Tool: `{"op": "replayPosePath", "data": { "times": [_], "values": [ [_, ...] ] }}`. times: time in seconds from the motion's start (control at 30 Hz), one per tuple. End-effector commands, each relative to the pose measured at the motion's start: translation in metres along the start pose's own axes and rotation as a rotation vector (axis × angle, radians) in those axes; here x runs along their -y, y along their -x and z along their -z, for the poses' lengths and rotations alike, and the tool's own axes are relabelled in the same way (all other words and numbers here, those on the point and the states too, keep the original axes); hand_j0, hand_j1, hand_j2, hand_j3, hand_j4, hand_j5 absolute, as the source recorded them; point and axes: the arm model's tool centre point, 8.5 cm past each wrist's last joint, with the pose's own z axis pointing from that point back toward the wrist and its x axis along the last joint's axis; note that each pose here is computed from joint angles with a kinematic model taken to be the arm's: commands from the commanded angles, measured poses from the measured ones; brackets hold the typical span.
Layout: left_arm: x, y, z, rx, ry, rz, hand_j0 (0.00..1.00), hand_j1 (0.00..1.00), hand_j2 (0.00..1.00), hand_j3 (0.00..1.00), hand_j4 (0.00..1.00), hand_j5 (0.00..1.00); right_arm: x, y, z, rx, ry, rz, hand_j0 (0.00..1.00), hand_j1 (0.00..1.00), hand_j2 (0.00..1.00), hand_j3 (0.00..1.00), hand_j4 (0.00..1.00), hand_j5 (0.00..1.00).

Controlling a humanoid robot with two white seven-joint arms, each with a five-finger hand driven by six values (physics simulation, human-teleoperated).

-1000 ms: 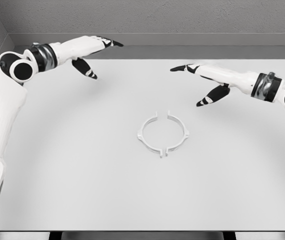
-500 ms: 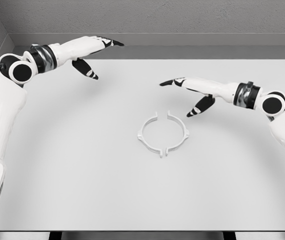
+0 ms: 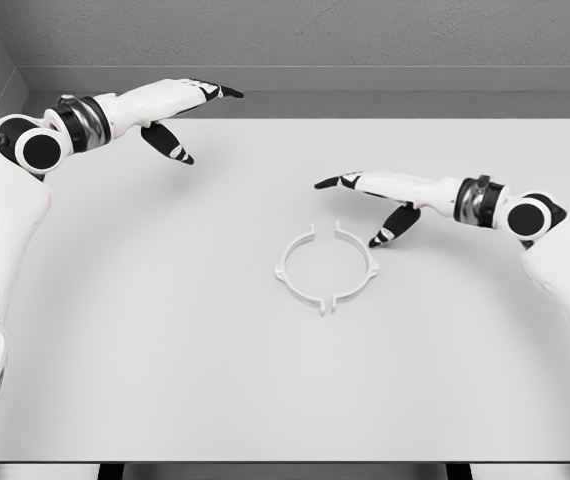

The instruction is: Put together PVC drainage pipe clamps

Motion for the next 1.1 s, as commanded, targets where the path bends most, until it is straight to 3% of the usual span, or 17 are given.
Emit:
{"op": "replayPosePath", "data": {
  "times": [0.0, 0.97, 1.0, 1.07],
  "values": [
    [-0.001, 0.000, 0.000, 0.000, -0.006, -0.008, 1.00, 1.00, 1.00, 1.00, 1.00, 1.00, -0.002, -0.001, 0.002, 0.003, -0.003, 0.007, 1.00, 1.00, 1.00, 1.00, 1.00, 1.00],
    [-0.002, 0.000, -0.001, 0.001, -0.011, -0.010, 1.00, 1.00, 1.00, 1.00, 1.00, 1.00, -0.001, -0.017, 0.017, 0.053, -0.007, -0.013, 1.00, 1.00, 1.00, 1.00, 1.00, 1.00],
    [-0.004, 0.002, -0.004, 0.014, -0.034, -0.039, 1.00, 1.00, 1.00, 1.00, 1.00, 1.00, 0.000, -0.017, 0.016, 0.053, -0.002, -0.011, 1.00, 1.00, 1.00, 1.00, 1.00, 1.00],
    [0.014, 0.023, -0.032, 0.026, -0.135, -0.208, 1.00, 1.00, 1.00, 1.00, 1.00, 1.00, 0.004, -0.013, 0.011, 0.043, 0.014, -0.001, 1.00, 1.00, 1.00, 1.00, 1.00, 1.00]
  ]
}}
